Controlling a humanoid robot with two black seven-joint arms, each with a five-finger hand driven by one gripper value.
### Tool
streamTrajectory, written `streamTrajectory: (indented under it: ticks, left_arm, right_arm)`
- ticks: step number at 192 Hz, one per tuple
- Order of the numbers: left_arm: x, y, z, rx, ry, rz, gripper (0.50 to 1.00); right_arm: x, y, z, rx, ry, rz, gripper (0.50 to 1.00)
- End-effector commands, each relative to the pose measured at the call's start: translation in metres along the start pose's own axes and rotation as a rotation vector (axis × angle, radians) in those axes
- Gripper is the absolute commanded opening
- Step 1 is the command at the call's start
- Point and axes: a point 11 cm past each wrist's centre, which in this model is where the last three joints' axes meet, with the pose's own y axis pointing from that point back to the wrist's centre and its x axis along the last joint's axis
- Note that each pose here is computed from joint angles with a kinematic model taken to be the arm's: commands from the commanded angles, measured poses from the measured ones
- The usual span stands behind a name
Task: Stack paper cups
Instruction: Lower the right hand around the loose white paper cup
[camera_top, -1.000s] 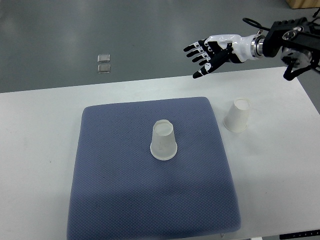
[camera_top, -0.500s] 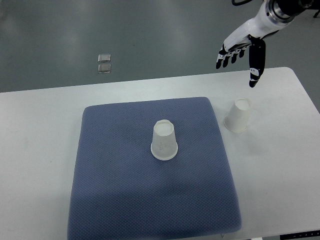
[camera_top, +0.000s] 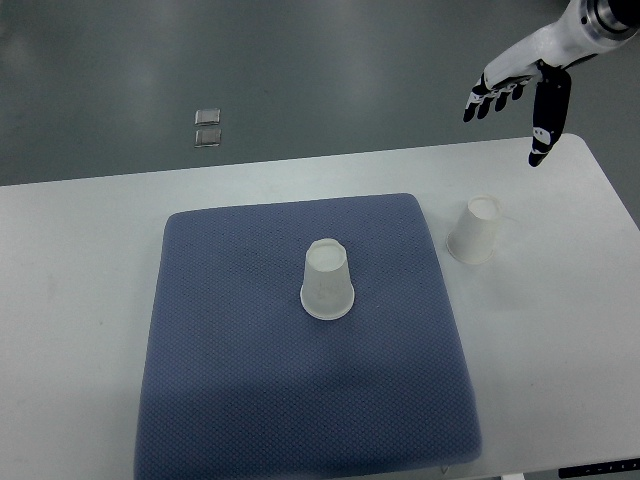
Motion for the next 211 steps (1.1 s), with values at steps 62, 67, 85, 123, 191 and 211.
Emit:
streamTrajectory:
  ticks: [62,67,85,123,191,211]
  left_arm:
    - [0.002,0.0,0.0,0.0,0.002,0.005,1.0]
    - [0.002,0.0,0.0,0.0,0.002,0.007,1.0]
    - [0.002,0.0,-0.001,0.001,0.005,0.008,1.0]
    - [0.003,0.0,-0.001,0.001,0.005,0.013,1.0]
    - [0.004,0.0,-0.002,0.002,0.006,0.016,1.0]
    - [0.003,0.0,-0.002,0.004,0.007,0.014,1.0]
  right_arm:
    - [-0.037,-0.102,0.029,-0.08,-0.062,0.011,0.921]
    - [-0.04,-0.105,0.031,-0.082,-0.065,0.008,0.921]
    - [-0.048,-0.117,0.037,-0.091,-0.085,0.006,0.919]
    - [-0.058,-0.141,0.028,-0.071,-0.107,0.0,0.919]
    - [-0.08,-0.164,0.036,-0.095,-0.123,-0.027,0.919]
    - [-0.086,-0.169,0.04,-0.105,-0.131,-0.034,0.919]
